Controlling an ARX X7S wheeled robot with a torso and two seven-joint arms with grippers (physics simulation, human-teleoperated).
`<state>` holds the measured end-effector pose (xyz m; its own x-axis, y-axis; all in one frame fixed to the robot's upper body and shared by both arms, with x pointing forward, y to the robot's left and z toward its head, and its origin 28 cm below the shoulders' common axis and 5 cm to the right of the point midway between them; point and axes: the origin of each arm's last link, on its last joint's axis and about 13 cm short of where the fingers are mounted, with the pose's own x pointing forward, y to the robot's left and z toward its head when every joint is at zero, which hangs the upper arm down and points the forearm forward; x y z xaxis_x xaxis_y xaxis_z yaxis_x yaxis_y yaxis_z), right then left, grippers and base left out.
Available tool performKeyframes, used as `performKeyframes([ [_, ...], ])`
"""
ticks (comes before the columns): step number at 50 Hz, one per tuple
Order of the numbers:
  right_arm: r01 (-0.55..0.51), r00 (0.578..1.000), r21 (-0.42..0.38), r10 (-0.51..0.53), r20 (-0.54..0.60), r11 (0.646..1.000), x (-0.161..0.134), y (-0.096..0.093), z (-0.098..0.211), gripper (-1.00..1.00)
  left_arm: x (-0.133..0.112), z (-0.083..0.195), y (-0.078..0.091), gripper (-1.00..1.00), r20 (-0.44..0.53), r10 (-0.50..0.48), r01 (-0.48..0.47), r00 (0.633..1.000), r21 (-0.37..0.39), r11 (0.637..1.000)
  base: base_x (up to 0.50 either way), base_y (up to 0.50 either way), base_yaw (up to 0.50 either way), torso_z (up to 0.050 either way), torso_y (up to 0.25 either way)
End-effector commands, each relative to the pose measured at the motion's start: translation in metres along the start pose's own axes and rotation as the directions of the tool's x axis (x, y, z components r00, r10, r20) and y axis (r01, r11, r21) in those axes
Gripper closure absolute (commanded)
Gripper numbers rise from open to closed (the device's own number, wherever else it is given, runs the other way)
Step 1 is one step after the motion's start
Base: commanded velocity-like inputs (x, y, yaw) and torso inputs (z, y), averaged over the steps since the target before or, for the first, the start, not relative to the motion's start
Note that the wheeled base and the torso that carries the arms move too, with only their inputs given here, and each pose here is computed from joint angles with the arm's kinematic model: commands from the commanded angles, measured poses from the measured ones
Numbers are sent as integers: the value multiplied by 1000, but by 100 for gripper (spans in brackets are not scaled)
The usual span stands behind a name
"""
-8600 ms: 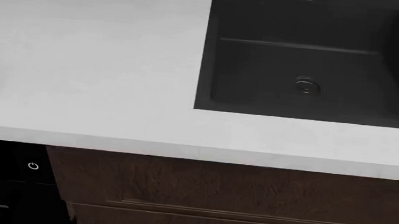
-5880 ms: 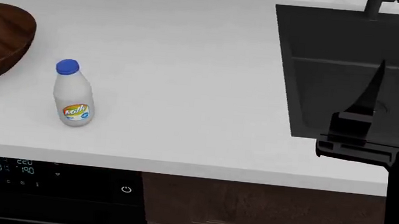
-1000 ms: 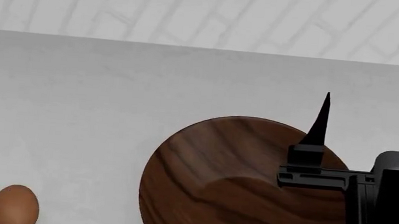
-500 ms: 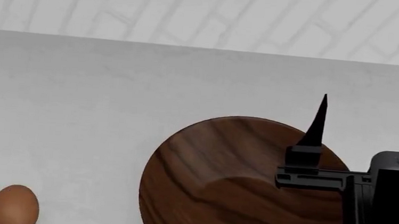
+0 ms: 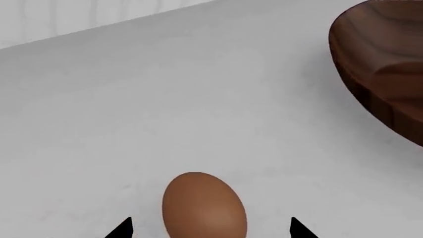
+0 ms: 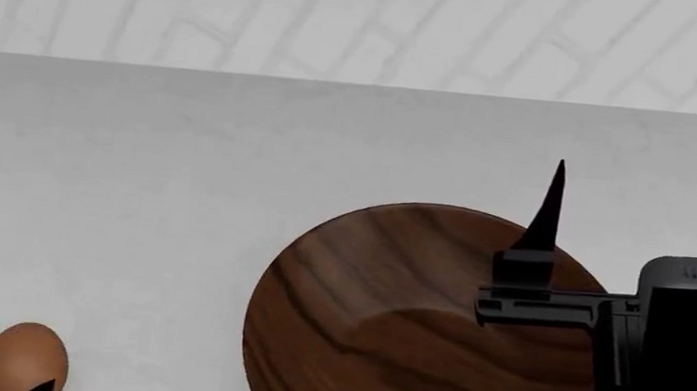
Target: Place the eggs and milk next to the bowl.
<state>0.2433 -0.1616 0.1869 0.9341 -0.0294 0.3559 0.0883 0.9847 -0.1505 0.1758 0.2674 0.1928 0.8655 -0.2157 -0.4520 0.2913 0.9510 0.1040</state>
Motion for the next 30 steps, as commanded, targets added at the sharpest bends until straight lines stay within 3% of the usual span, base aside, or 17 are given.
performKeyframes([
  [1, -3, 1000, -2, 3, 0, 1000, 1, 1, 0, -100, 15, -6, 5, -100, -28, -2, 1, 1000, -26, 1000, 0, 0, 0, 0, 0],
  [30, 1, 1000, -13, -1, -4, 1000, -1, -1, 0, -100, 43, -22, 9, -100, -89, -19, 13, 996, -66, 998, 0, 0, 0, 0, 0],
])
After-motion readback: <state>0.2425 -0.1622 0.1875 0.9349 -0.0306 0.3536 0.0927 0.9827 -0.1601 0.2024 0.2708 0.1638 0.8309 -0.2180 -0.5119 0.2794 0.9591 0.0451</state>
